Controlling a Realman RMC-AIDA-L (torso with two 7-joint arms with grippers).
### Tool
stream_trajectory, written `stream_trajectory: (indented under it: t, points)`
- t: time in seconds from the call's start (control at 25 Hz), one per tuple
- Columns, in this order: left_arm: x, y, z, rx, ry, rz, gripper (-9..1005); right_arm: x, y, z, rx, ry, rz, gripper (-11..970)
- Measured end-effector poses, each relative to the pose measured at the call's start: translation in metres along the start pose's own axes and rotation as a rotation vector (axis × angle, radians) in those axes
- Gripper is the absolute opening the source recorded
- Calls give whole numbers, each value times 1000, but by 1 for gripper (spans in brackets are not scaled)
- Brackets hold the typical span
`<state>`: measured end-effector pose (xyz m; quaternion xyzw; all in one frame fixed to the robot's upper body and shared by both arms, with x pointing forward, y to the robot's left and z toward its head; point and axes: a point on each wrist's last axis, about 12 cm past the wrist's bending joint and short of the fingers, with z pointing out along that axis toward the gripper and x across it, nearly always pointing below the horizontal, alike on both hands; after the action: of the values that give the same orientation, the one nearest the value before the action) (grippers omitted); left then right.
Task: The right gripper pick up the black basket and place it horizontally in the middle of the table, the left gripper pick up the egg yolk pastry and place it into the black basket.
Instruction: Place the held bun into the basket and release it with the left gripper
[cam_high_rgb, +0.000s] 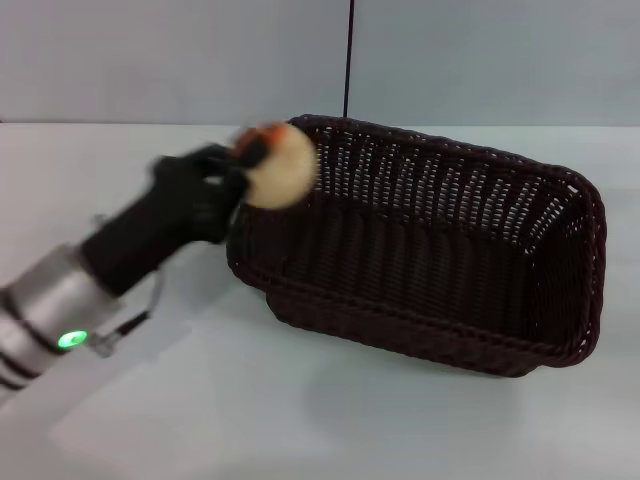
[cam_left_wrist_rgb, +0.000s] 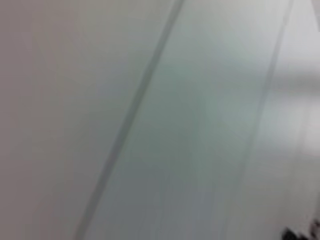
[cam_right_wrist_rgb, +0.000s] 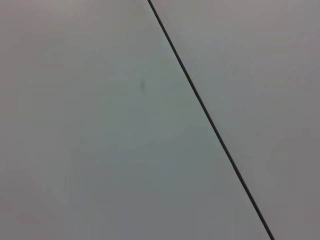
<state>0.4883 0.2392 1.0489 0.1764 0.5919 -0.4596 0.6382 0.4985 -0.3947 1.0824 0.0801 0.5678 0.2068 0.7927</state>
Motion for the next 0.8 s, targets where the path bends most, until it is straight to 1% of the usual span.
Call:
stream_trajectory:
  t: [0.04,0.08,0.16,0.28,0.4,0.48,0.68,0.8]
  points:
    - [6,-1,14,31,55,4,54,0,0,0,0,1,2,447]
    - [6,-1,14,31,55,4,54,0,0,0,0,1,2,447]
    - [11,-3,25,66,109,24,54,1,0,0,0,2,3,447]
    - [14,-2,25,69,137,40,55,1,1,1,-1,2,3,447]
    - [16,1,16,50,167,72,55,3,1,2,0,5,8,447]
    - [16,5,1,13,188,115,55,5,3,5,-8,13,11,447]
    - [17,5,-5,8,200,136,53,5,5,10,-20,14,12,447]
    - [19,5,-9,27,234,149,52,6,7,14,-28,11,13,447]
